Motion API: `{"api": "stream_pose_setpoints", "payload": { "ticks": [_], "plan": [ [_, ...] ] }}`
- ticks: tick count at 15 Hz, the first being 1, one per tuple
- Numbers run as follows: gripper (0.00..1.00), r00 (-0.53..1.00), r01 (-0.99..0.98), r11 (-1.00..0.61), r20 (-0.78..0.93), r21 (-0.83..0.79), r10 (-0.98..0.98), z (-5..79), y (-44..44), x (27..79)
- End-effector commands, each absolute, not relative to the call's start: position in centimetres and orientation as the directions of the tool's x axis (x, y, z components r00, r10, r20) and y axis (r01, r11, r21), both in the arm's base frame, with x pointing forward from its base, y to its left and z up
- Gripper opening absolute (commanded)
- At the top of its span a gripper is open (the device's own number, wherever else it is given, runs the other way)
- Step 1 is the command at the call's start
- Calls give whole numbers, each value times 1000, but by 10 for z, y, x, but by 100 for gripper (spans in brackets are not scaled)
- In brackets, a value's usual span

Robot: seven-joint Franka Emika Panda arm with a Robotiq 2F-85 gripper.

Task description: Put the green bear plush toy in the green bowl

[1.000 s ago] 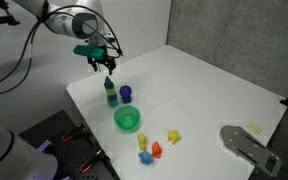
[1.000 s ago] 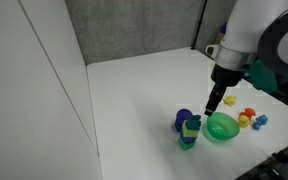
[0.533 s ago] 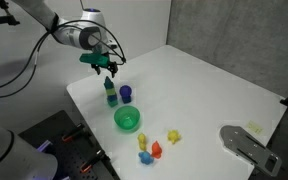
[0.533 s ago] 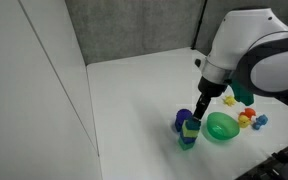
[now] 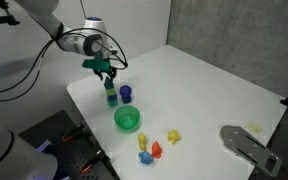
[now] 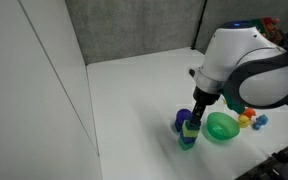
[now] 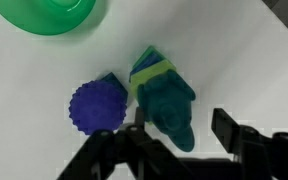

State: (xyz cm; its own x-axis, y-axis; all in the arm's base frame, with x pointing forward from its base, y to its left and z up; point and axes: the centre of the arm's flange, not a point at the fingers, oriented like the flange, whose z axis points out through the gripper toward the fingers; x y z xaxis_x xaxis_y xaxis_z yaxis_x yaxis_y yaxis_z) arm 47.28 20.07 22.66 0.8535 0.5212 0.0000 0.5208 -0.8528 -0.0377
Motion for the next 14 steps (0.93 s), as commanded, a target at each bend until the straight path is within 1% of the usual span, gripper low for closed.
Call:
{"api": "stream_pose_setpoints", "payload": {
  "ticks": [1, 3, 5, 6, 11, 14],
  "plan": [
    [40, 847, 532, -847, 18, -3, 532, 223, 207, 483],
    [23, 847, 531, -848, 28, 1, 531, 228, 208, 483],
    [11, 854, 519, -855, 41, -8, 518, 240, 206, 486],
    [6, 859, 511, -859, 49, -15, 510, 247, 203, 488],
    [7, 894, 445, -896, 58, -6, 444, 275, 175, 494],
    [4, 927, 370, -927, 34, 62, 373, 277, 136, 500]
  ]
}}
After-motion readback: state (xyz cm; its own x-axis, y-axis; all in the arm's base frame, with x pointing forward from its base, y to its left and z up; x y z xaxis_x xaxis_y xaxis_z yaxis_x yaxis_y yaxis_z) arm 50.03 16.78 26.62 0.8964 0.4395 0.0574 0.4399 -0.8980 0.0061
